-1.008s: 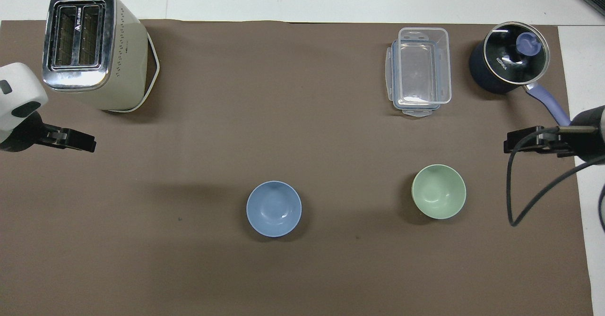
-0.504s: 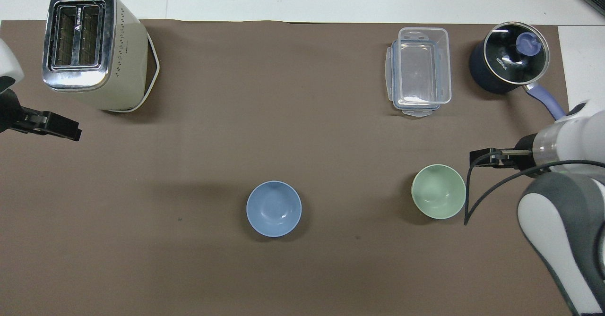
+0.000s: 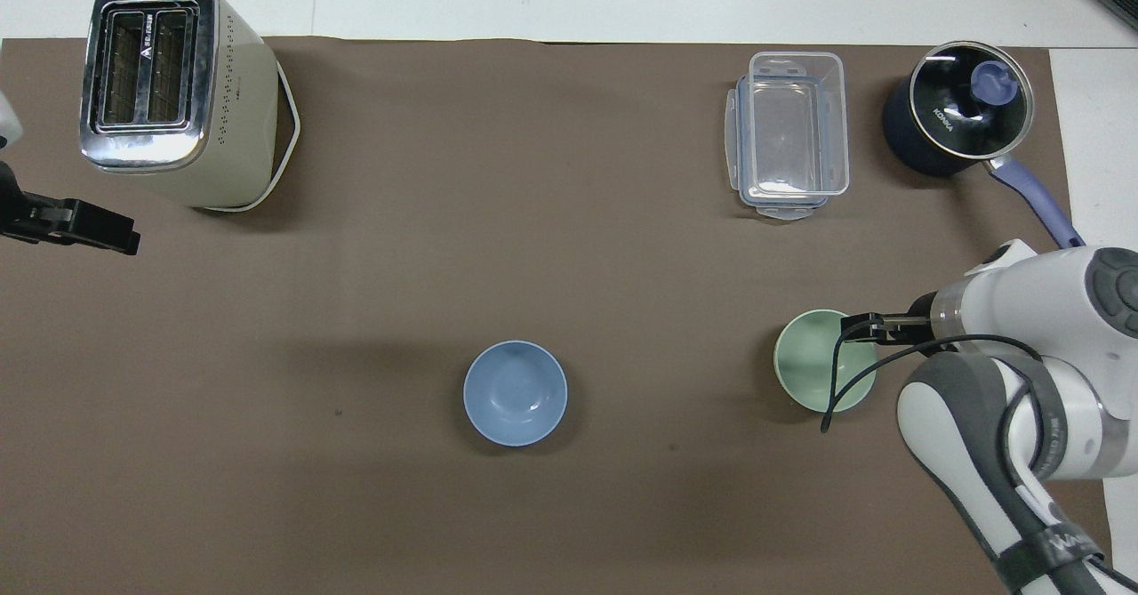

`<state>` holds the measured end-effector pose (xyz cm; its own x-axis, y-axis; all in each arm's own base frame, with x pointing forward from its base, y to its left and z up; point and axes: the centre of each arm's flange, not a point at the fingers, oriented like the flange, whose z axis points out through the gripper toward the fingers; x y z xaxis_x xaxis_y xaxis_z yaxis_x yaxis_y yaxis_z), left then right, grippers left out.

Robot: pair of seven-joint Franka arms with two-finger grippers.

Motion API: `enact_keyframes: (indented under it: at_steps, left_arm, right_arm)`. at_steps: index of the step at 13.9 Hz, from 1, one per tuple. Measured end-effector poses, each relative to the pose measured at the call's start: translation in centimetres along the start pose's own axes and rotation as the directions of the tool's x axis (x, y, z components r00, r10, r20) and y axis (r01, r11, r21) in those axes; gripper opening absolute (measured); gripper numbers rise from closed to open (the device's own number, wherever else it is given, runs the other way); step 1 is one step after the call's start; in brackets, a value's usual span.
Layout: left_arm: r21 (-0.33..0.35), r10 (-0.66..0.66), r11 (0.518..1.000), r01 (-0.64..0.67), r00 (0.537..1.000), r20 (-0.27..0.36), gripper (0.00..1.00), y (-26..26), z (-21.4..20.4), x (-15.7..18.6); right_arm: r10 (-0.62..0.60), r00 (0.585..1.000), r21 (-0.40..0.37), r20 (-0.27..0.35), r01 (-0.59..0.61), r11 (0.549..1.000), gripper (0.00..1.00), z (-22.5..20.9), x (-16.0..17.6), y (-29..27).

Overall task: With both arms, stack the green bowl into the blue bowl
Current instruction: 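Reach the right gripper to the green bowl rim and grasp it, then carry the green bowl toward the blue bowl with the right gripper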

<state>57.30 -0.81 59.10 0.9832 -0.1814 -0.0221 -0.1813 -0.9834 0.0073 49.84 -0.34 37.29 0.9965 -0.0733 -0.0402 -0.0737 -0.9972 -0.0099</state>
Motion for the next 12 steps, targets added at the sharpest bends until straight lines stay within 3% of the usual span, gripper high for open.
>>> enact_keyframes:
  at_steps: [6,8,11,12]
  left_arm:
    - [0.000,0.000,1.000,0.000,1.000,0.001,1.00,0.0,0.0,0.0]
    - [0.000,0.000,1.000,0.000,1.000,0.001,1.00,0.0,0.0,0.0]
    - [0.000,0.000,1.000,0.000,1.000,0.001,1.00,0.0,0.0,0.0]
    - [0.000,0.000,1.000,0.000,1.000,0.001,1.00,0.0,0.0,0.0]
  right_arm:
    - [-0.014,0.998,-0.001,0.067,0.014,1.000,0.97,5.5,-1.4,1.6]
    - [-0.021,0.997,0.000,0.079,0.021,1.000,0.85,6.1,-1.8,2.0]
    - [-0.026,0.996,0.000,0.086,0.026,1.000,0.79,6.3,-2.0,2.0]
    - [-0.031,0.996,0.001,0.087,0.031,1.000,0.70,6.4,-2.1,2.0]
